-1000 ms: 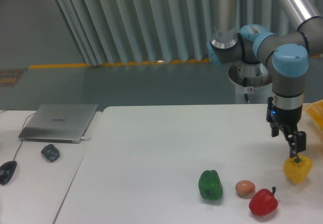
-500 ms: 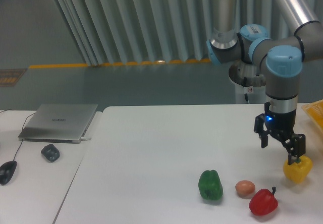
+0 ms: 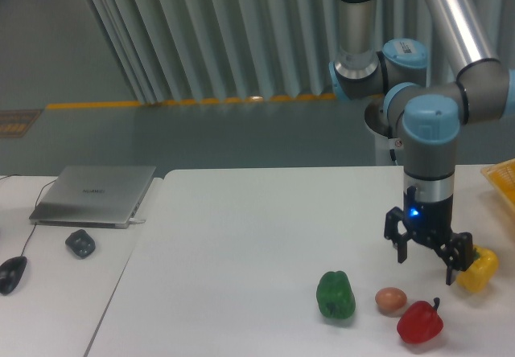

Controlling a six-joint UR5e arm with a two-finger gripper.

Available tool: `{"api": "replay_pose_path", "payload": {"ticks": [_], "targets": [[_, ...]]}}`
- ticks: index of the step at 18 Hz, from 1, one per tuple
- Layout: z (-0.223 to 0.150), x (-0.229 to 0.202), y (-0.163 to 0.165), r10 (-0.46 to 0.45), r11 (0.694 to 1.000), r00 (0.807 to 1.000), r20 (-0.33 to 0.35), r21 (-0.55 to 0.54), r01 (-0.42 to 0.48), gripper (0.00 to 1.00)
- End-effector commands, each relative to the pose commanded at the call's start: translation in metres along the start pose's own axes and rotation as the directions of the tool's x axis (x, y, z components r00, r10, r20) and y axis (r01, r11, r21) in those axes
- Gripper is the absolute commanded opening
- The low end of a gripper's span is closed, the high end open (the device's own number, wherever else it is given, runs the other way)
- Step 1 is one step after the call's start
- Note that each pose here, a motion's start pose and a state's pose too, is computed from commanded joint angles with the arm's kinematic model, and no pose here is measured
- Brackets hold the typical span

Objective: Place the red peppers in a basket
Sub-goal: 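Lower the open gripper over the red bell pepper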

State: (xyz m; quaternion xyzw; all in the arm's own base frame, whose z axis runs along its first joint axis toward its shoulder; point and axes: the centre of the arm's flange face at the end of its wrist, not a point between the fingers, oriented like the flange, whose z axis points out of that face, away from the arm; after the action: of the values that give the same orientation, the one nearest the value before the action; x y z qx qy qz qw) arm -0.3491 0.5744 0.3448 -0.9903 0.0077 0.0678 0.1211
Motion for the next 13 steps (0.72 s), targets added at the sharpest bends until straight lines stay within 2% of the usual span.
{"api": "replay_pose_path", "payload": {"ticks": [3,10,13], "targets": [[0.011,0.002,-0.012,0.014,1.000,1.000,-0.007,-0.001,-0.014,1.00],[0.028,-0.004,-0.017,0.024,1.000,1.000,-0.013,-0.008,-0.025,1.00],[0.037,-0.007,-0.018,0.059,0.998,0.998,-0.018,-0.016,-0.059,1.00]]}}
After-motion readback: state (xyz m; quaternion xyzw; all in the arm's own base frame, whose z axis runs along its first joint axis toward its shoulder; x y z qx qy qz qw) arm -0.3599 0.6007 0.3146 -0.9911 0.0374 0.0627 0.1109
